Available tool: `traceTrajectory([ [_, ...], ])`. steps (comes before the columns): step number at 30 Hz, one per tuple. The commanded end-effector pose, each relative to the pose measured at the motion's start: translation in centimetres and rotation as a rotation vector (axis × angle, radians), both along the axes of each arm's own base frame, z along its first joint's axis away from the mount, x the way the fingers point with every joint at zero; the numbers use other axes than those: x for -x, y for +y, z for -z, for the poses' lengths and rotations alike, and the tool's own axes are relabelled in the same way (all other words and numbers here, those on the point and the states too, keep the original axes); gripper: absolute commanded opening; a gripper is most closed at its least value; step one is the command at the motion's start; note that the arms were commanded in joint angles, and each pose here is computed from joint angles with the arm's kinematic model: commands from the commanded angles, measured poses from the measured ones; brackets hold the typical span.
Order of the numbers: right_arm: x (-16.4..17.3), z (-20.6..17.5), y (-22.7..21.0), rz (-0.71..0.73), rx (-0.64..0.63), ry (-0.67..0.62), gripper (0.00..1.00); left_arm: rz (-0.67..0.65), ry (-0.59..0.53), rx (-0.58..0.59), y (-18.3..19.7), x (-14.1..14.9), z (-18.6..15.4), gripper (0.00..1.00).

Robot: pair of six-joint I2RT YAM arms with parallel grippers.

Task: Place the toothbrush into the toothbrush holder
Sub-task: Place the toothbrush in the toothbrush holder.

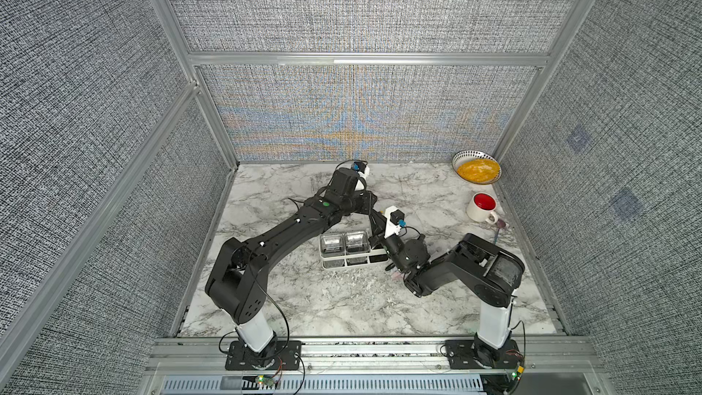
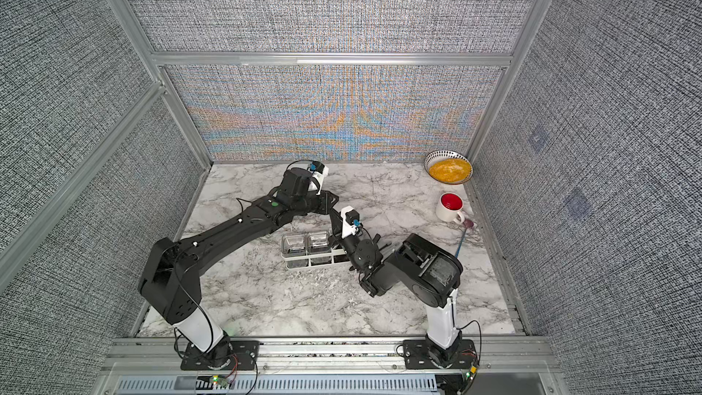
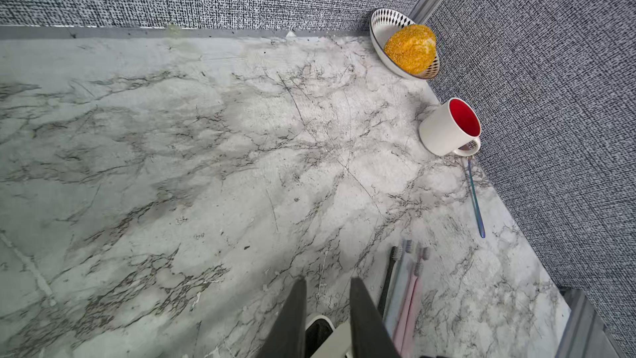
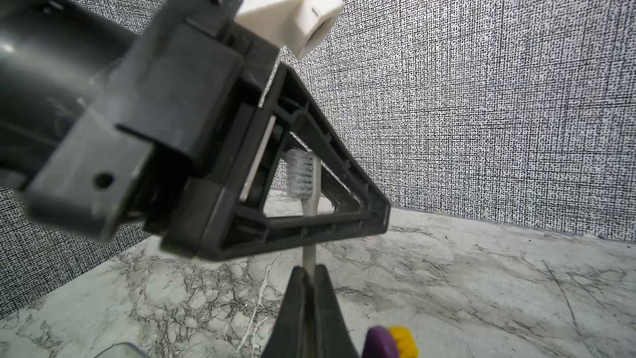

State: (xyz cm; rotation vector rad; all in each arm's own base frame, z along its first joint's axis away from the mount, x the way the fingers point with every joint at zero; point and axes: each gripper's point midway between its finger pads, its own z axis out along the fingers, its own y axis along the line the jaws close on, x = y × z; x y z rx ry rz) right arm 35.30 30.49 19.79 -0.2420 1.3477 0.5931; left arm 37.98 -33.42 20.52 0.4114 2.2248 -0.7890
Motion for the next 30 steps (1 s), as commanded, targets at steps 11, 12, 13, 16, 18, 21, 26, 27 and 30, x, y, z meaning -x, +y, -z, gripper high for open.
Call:
traceTrajectory([
  [11,1.6,-5.5,-1.0,-0.011,-0.160,-0.178,0.00,0.017,-0.018,-0.009,-0.2,-0.2,0.0,0.05],
  [12,1.6,-5.5,-1.1,-0.011,-0.160,-0.178,0.00,0.020,-0.016,-0.011,-0.3,-0.2,0.1,0.05],
  [13,1.6,-5.5,-1.0,-0.011,-0.159,-0.179,0.00,0.022,-0.018,-0.008,-0.3,-0.2,0.0,0.03],
  [16,1.6,-5.7,-1.1,-0.009,-0.159,-0.185,0.00,0.026,-0.022,-0.004,-0.3,-0.1,-0.3,0.02],
  [18,1.6,-5.9,-1.1,-0.009,-0.159,-0.188,0.00,0.026,-0.025,-0.003,-0.3,0.0,-0.4,0.02],
  [21,1.7,-6.1,-1.1,-0.010,-0.161,-0.195,0.00,0.026,-0.035,0.002,-0.2,0.0,-0.9,0.00],
  [26,1.8,-6.4,-1.2,-0.008,-0.162,-0.200,0.00,0.030,-0.044,0.006,-0.1,0.3,-1.6,0.00],
  [27,1.8,-6.4,-1.2,-0.006,-0.162,-0.200,0.00,0.031,-0.042,0.004,-0.1,0.4,-1.5,0.00],
  [30,1.7,-6.3,-1.2,-0.007,-0.162,-0.197,0.00,0.028,-0.044,0.003,0.2,0.6,-1.5,0.00],
])
